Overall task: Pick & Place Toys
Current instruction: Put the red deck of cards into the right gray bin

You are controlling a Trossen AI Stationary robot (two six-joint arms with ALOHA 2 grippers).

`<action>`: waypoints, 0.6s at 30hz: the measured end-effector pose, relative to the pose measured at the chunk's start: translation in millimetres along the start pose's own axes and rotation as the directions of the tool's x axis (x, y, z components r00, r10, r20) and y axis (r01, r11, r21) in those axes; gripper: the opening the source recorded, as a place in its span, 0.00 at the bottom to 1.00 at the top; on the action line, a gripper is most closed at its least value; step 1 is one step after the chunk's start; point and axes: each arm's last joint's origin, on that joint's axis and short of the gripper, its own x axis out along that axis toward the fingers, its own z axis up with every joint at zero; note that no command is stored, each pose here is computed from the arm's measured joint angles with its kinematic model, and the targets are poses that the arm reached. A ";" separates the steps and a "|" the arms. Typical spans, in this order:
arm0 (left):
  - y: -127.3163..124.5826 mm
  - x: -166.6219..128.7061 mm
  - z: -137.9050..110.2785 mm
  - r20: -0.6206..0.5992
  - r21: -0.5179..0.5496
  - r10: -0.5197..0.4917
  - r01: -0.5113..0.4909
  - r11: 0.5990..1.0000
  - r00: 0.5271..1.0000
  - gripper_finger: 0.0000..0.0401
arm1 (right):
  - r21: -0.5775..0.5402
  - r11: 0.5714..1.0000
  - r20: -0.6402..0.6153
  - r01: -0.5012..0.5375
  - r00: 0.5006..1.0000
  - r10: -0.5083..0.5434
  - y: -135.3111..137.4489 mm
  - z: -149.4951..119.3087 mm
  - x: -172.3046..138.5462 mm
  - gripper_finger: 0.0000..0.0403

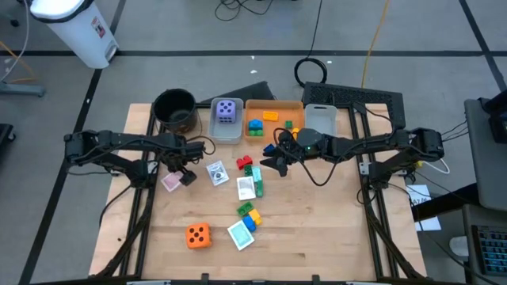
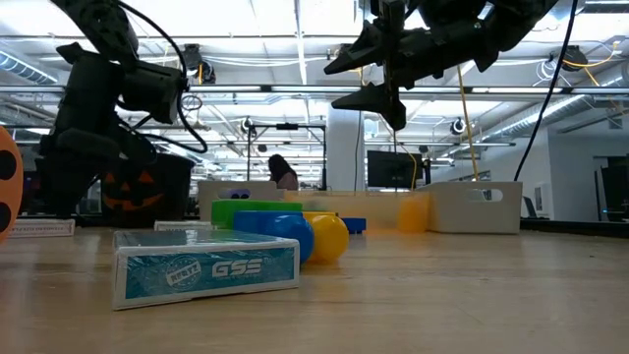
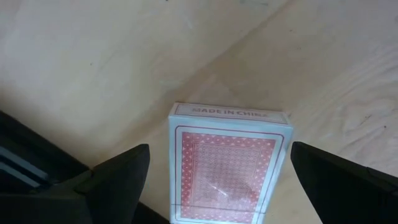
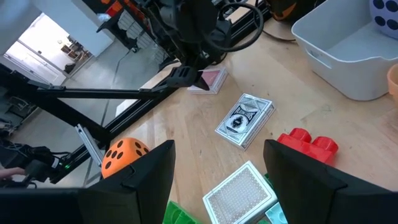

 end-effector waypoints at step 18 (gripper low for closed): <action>-2.0 2.5 2.6 0.000 0.053 -0.005 0.005 0.999 1.000 0.99 | -0.003 1.000 0.000 0.000 1.000 0.000 0.0 0.0 0.0 0.58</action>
